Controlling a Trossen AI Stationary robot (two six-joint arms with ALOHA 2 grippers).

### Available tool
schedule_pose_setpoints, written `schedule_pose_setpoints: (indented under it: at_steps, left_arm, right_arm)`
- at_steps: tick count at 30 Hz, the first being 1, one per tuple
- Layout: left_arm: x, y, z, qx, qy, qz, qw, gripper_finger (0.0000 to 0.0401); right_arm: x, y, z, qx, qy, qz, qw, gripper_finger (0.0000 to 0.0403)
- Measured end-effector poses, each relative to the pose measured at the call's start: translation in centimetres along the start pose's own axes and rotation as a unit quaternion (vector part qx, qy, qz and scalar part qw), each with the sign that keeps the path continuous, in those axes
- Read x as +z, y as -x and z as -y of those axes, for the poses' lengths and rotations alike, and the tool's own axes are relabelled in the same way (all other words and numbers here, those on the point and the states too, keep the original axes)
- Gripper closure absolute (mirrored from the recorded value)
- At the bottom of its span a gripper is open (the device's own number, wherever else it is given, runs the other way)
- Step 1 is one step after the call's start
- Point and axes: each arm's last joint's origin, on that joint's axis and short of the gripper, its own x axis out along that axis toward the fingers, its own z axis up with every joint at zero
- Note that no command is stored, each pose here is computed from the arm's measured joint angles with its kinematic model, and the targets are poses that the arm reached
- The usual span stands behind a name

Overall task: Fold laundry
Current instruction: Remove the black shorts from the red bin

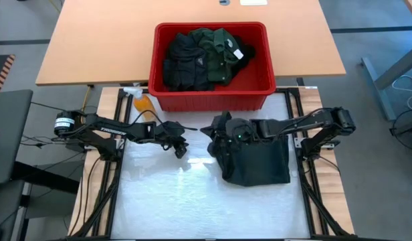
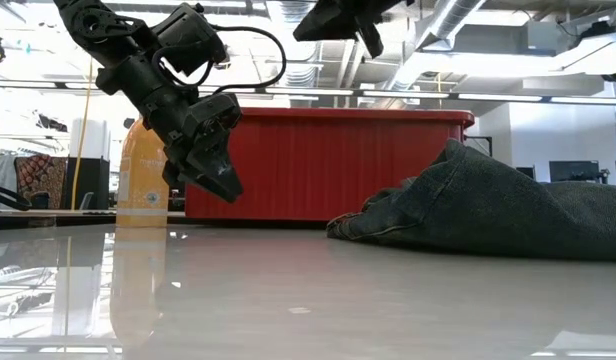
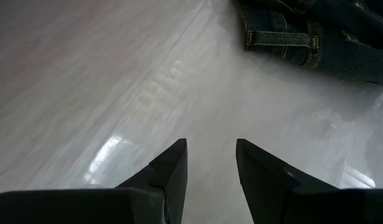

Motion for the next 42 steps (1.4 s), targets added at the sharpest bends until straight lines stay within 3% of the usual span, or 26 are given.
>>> schedule_pose_setpoints:
  at_steps: [3, 8, 14, 17, 23, 29, 35, 39, 42]
  left_arm:
    - [0.1, 0.0, 0.1, -0.004, 0.017, 0.005, 1.000, 0.0276]
    - [0.0, 0.0, 0.2, -0.007, 0.055, 0.001, 0.998, 0.0276]
    - [0.4, -0.1, -0.6, 0.097, 0.084, 0.068, 0.989, 0.0276]
    - [0.3, -0.1, -0.9, 0.112, 0.067, 0.061, 0.990, 0.0276]
    - [-0.6, -0.1, -1.4, 0.137, 0.039, 0.010, 0.990, 0.0276]
    - [-0.7, -0.1, -1.5, 0.148, 0.058, 0.017, 0.987, 0.0276]
    - [-0.7, -0.2, -1.2, 0.110, 0.114, 0.002, 0.987, 0.0276]
    - [-0.8, -0.2, -1.1, 0.096, 0.141, -0.004, 0.985, 0.0276]
    - [-0.8, -0.2, -1.1, 0.096, 0.147, -0.003, 0.984, 0.0276]
  right_arm:
    - [1.9, -0.2, 1.3, -0.017, -0.022, 0.028, 0.999, 0.0375]
    - [6.4, -0.1, 4.2, -0.060, -0.004, 0.083, 0.995, 0.0372]
    - [10.4, 0.3, 10.1, -0.148, 0.016, 0.102, 0.984, 0.0360]
    - [11.3, 0.6, 14.1, -0.173, 0.000, 0.093, 0.981, 0.0354]
    - [10.1, -1.1, 23.7, -0.139, -0.065, 0.058, 0.986, 0.0334]
    - [7.2, -4.2, 31.7, -0.153, -0.043, 0.024, 0.987, 0.0275]
    - [6.2, -9.6, 35.3, -0.063, -0.052, -0.006, 0.997, 0.0192]
    - [5.4, -13.6, 36.5, -0.071, -0.043, -0.054, 0.995, 0.0154]
    - [4.9, -16.0, 37.2, -0.112, -0.031, -0.079, 0.990, 0.0146]
